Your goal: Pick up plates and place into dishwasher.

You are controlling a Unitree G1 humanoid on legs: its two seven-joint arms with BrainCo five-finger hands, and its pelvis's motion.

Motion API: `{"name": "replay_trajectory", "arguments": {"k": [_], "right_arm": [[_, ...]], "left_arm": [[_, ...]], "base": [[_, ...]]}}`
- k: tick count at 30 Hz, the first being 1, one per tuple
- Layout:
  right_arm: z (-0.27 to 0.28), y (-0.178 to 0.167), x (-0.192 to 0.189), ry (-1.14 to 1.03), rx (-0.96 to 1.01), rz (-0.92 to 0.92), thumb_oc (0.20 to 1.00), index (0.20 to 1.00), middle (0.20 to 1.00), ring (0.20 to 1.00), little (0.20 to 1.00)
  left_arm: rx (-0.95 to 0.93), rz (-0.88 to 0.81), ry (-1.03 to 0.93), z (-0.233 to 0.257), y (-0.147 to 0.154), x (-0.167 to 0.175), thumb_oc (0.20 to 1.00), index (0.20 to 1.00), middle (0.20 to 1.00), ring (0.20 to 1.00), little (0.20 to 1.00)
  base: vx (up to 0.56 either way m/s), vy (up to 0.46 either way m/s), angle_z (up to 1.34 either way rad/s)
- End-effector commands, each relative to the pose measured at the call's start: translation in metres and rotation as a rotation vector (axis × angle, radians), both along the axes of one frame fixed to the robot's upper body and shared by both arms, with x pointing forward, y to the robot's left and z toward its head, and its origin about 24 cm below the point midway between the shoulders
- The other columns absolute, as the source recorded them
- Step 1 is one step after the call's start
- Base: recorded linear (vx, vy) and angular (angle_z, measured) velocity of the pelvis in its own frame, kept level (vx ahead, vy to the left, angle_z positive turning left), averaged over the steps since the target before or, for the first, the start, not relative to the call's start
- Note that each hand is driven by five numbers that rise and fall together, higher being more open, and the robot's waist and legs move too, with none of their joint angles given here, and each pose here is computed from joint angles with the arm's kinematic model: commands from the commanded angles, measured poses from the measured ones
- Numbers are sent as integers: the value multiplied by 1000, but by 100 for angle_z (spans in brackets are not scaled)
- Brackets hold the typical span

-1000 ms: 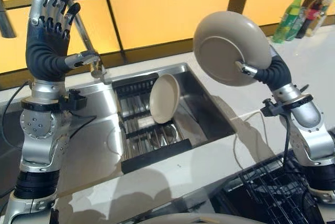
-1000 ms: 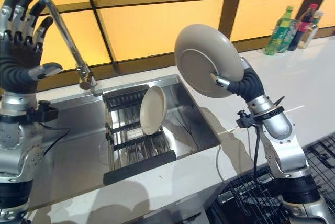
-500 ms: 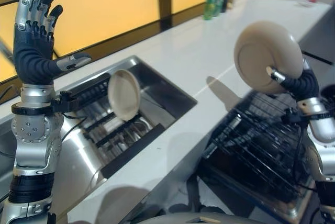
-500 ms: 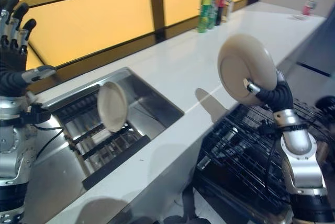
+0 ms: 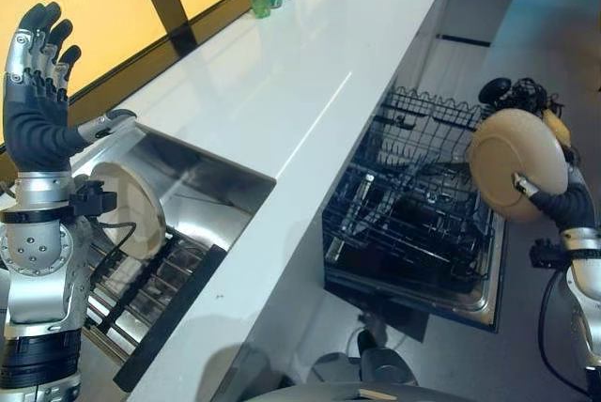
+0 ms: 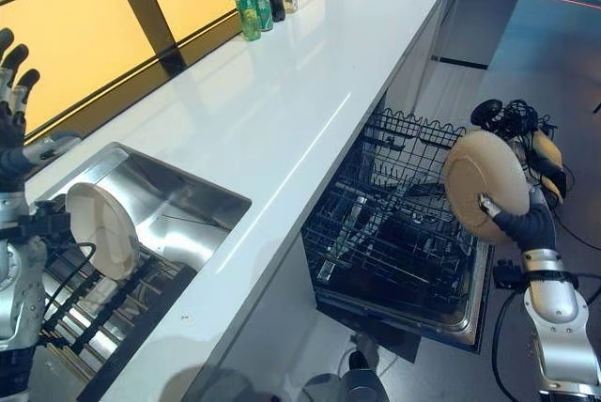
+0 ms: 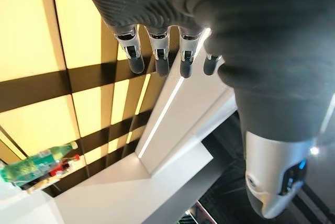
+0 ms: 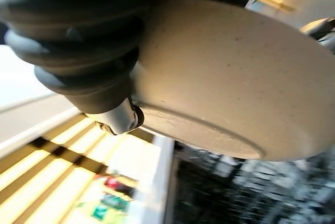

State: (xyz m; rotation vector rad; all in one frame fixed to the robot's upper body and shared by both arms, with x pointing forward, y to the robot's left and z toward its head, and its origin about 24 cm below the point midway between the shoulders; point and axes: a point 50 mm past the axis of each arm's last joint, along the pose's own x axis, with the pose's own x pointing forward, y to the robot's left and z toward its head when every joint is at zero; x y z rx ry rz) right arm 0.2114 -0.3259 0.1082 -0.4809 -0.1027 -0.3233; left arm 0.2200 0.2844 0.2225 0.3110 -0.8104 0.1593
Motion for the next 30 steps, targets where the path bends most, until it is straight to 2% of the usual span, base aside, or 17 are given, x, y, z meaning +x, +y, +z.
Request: {"name": "replay_trajectory", "arguments": {"k": [1,15,20,30], "right_arm": [[14,-1,10,-61,-47,-31,200,200,200,200,200],[-13,9,32,184,-37,265,200,200,200,200,200],[-15,12,45,335,-148,403,200,200,200,200,200],[6,-9,53,537,-370,446,200,200,200,200,200]], "left_arm": [[127,26,-85,27,0,-8,1000,1000,1000,1000,1000],[177,10,-19,31,-9,5,1000,1000,1000,1000,1000],[195,-4,-36,40,-15,11,1000,1000,1000,1000,1000],[205,-5,-48,49,-16,16,1000,1000,1000,1000,1000]], "base": [[65,-191,0],[65,-168,10],[-52,-143,19],[-27,-75,8]]}}
